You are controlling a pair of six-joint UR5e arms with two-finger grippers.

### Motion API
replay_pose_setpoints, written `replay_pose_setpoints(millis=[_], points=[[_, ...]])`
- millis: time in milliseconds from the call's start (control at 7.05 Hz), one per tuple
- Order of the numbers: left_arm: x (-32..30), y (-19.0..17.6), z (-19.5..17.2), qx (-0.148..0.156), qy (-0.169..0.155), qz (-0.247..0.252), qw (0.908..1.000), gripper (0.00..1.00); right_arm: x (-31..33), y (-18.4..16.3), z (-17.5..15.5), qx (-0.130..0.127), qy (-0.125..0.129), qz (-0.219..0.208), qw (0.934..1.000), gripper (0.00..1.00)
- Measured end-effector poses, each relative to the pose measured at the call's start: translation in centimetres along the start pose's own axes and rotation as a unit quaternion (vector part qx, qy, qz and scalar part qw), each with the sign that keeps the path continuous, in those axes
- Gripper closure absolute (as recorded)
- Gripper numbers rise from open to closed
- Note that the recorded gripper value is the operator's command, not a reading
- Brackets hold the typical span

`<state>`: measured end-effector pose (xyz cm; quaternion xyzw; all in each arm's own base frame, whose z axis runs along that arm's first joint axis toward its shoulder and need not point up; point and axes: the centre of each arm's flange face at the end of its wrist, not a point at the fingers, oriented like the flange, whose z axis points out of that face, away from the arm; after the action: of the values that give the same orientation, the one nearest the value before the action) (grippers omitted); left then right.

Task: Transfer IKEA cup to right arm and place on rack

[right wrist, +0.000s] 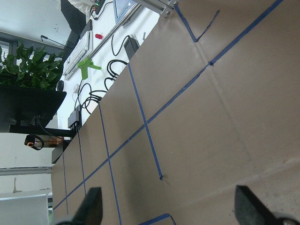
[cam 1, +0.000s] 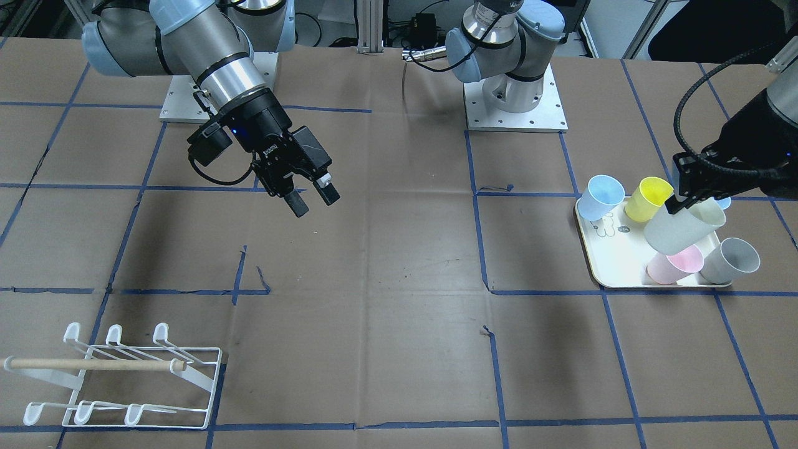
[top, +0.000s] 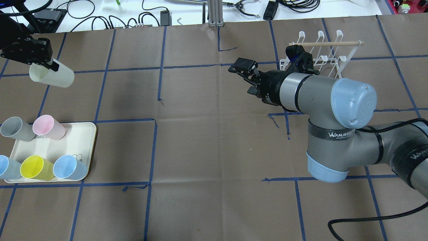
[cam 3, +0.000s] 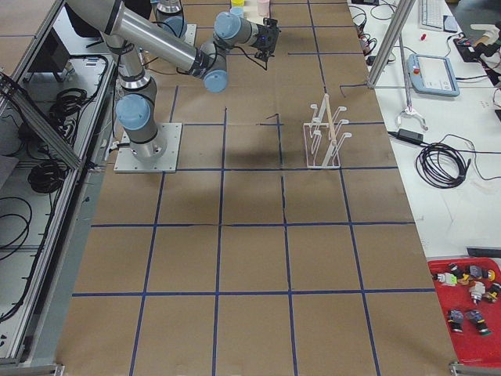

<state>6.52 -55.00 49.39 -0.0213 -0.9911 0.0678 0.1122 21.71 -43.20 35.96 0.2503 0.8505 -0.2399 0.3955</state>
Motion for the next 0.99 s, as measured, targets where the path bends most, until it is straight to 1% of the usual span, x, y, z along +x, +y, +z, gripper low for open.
replay_pose_setpoints(millis=[142,284,425,709,851,992], points=[[1.2,-0.6,-0.7,0.05,0.041,0.021,0.9977,1.0,0.0,0.0,0.2,0.002,-0.005,-0.001,1.0,0.0],[2.4,-1.1,-1.2,0.102,0.079,0.039,0.9908,1.0,0.1,0.0,0.3,0.002,-0.007,-0.001,1.0,0.0],[3.3,-1.6,-0.9,0.155,0.121,0.059,0.9787,1.0,0.2,-0.1,0.3,0.002,-0.007,0.0,1.0,0.0],[4.8,-0.9,1.0,0.239,0.184,0.098,0.9485,1.0,0.1,-0.1,0.4,0.003,-0.008,-0.001,1.0,0.0],[5.7,0.2,1.9,0.272,0.207,0.118,0.9322,1.0,0.1,-0.1,0.3,0.004,-0.01,-0.001,0.9999,0.0],[6.5,1.6,3.0,0.305,0.225,0.14,0.915,1.0,0.1,-0.2,0.4,0.006,-0.013,0.008,0.9999,0.0]])
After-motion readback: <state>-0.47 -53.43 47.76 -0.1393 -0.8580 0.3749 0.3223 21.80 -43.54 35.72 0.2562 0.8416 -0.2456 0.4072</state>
